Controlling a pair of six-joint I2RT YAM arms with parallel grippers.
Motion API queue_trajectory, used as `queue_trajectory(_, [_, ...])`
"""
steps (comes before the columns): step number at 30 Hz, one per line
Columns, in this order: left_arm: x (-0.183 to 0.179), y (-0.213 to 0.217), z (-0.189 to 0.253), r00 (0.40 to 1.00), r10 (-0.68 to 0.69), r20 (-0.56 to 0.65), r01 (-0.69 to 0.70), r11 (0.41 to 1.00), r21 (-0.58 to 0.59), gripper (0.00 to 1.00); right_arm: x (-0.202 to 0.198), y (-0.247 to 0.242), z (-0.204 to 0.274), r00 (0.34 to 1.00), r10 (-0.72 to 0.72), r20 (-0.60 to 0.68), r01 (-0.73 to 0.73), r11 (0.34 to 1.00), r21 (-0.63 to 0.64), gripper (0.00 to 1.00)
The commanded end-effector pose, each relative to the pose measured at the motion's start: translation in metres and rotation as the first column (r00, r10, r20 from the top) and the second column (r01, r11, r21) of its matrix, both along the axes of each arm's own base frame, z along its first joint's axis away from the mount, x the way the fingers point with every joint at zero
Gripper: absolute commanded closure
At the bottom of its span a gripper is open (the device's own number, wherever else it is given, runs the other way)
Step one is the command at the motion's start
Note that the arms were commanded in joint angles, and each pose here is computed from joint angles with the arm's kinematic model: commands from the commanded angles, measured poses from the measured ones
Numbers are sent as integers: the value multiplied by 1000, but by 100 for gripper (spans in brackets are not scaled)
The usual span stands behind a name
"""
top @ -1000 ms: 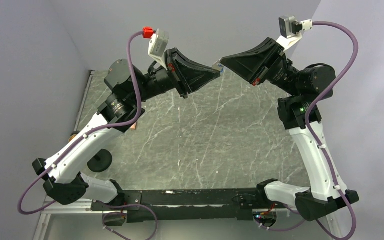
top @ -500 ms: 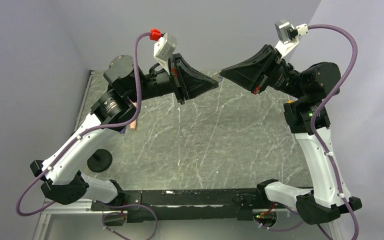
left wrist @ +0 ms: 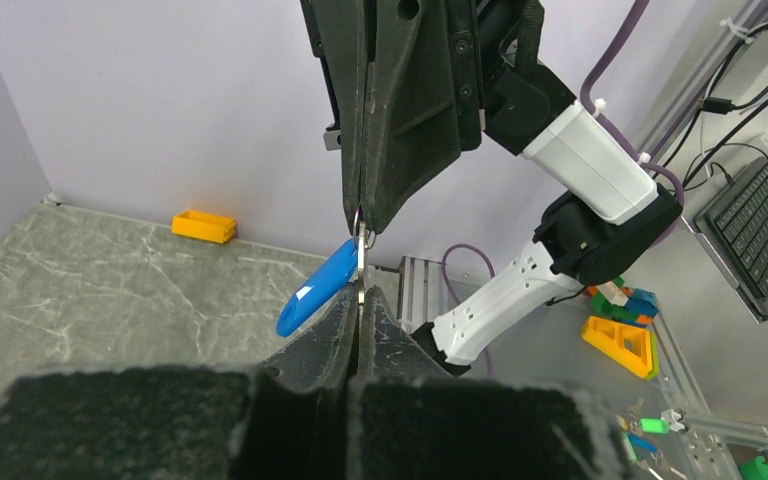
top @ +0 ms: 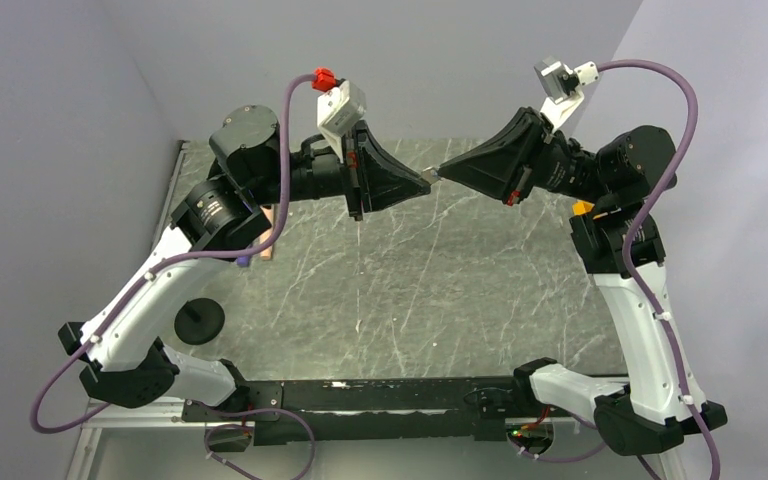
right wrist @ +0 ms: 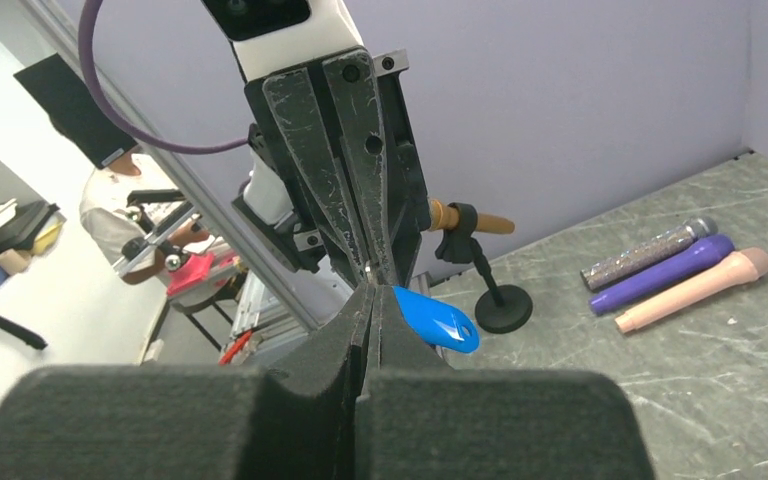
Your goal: Remove the keys from the keyring
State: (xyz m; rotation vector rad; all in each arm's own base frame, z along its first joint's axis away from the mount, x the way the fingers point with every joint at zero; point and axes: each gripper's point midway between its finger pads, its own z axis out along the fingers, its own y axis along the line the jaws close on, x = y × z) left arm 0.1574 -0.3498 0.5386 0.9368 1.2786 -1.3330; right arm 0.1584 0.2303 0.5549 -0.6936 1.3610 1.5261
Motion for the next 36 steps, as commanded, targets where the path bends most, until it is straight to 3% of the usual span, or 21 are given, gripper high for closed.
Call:
queue_trajectory(1, [3,3,12,998,16,57,-15,1000,-10,100,-27,-2,-2,996,88,30,-87,996,-35,100])
queue_trajectory(25, [3,-3,0,998,-20,59,16,998,69,100,-39,-3,-33,990,136,-37,-139,983,-121,100])
queue_trajectory(36, [10,-4,-9,995,-17,98,4,990,138,100,-42,4,-79,982,124,-144,-156,958,-239,100])
